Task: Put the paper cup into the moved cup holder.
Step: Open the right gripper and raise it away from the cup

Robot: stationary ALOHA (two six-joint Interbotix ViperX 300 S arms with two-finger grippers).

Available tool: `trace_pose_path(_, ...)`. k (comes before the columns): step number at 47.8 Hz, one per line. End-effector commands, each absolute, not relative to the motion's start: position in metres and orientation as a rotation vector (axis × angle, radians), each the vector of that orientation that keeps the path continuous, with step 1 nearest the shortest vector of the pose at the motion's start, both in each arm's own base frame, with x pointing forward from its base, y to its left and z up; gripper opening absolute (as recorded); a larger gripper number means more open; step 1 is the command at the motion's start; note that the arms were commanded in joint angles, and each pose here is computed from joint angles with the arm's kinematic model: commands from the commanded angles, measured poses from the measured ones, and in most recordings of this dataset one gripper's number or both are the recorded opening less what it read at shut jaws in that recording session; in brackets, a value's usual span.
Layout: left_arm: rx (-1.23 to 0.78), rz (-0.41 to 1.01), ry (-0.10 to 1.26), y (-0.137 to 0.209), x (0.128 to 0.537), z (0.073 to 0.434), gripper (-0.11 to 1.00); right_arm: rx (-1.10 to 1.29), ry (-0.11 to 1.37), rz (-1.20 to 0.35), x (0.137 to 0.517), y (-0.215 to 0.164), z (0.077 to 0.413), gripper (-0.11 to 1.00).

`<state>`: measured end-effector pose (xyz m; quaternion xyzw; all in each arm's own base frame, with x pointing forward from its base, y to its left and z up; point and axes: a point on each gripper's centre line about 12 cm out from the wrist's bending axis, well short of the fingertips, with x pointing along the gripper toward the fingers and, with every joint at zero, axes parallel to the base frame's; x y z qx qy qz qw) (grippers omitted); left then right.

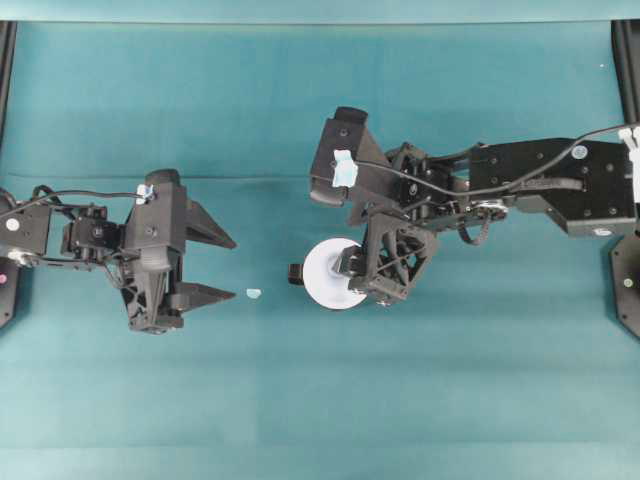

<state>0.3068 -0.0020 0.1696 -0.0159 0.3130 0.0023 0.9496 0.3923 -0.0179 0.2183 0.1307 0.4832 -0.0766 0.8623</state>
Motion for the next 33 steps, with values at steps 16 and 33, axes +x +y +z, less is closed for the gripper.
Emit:
trace_pose_path(16,-0.032,0.002,0.609,-0.0025,0.3114,0.1772,0.80,0.267,0.974,-0.151,0.3933,-0.0169,0.2314,0.86)
trace_pose_path(33,-0.034,0.003,0.603,-0.0025,0.3148,0.1793,0.80,0.267,0.973,-0.151,0.3936,-0.0169,0.2319,0.86)
